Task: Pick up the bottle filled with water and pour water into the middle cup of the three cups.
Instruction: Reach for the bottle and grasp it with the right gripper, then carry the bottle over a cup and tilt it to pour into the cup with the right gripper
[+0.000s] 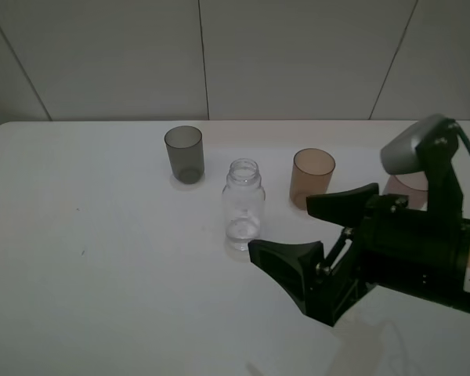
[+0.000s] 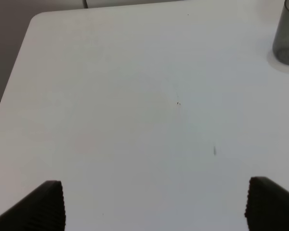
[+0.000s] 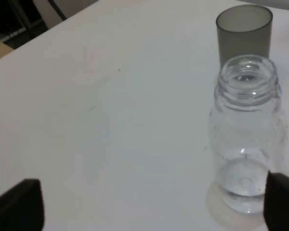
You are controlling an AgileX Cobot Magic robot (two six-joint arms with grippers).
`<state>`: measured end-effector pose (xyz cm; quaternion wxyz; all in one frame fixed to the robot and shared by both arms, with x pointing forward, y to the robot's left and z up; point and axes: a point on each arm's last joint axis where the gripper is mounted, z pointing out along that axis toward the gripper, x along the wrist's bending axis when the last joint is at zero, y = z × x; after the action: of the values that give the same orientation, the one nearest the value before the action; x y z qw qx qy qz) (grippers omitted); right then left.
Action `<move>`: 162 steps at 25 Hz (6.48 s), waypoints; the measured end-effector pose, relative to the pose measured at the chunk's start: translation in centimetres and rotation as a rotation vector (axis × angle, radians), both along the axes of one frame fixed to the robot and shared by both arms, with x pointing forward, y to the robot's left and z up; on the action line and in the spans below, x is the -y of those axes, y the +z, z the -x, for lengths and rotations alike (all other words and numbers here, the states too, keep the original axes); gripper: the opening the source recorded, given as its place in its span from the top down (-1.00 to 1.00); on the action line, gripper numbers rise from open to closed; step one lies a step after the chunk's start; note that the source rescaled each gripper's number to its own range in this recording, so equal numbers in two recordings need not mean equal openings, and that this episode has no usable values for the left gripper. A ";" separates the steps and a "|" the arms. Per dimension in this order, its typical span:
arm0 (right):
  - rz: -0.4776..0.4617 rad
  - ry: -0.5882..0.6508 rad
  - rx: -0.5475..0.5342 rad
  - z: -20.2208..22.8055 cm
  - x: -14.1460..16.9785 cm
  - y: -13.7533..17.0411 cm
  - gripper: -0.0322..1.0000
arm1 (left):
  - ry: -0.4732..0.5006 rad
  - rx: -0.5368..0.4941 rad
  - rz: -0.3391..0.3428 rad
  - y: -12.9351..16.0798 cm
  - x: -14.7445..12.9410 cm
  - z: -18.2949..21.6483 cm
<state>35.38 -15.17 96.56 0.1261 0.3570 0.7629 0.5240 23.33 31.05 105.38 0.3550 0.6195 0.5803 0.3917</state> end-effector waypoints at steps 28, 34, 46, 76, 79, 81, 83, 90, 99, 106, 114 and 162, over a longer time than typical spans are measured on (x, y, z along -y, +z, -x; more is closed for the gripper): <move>0.052 -0.141 0.140 -5.7 -4.5 -9.9 -1.00 | 0.000 0.000 0.000 0.0 0.0 0.0; 0.068 -0.162 0.155 -6.7 -5.3 -10.6 -1.00 | 0.000 0.000 0.000 0.0 0.0 0.0; 0.052 -0.186 0.167 -8.6 -7.1 -11.5 -1.00 | 0.000 0.000 0.000 0.0 0.0 0.0; 0.069 -0.235 0.123 -9.2 -7.2 -11.3 0.88 | 0.000 0.000 0.000 0.0 0.0 0.0; 0.023 -0.231 0.123 -9.0 -7.2 -8.4 0.88 | 0.000 0.000 0.000 0.0 0.0 0.0; 0.010 -0.222 0.101 -8.7 -7.1 -6.5 0.88 | 0.000 0.000 0.000 0.0 0.0 0.0; 0.029 -0.203 0.073 -8.4 -6.7 -4.8 0.88 | 0.000 0.000 0.000 0.0 0.0 0.0; 0.135 -0.191 0.104 -8.5 -2.4 1.1 0.88 | 0.000 0.000 0.000 0.0 0.0 0.0; 0.340 -0.297 0.264 -12.3 3.9 4.8 0.88 | 0.000 0.000 0.000 0.0 0.0 0.0; 0.555 -0.260 0.372 -15.4 6.6 5.2 0.88 | 0.000 0.000 0.000 0.0 0.0 0.0; 0.635 -0.223 0.412 -18.4 7.4 2.7 0.88 | 0.000 0.000 0.000 0.0 0.0 0.0; 1.303 0.176 0.628 -20.3 8.8 -2.4 0.88 | 0.000 0.000 0.000 0.0 0.0 0.0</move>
<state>55.72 -24.02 94.17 0.4834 -0.0204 0.8737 0.0494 23.33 31.05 105.38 0.3550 0.6195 0.5803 0.3917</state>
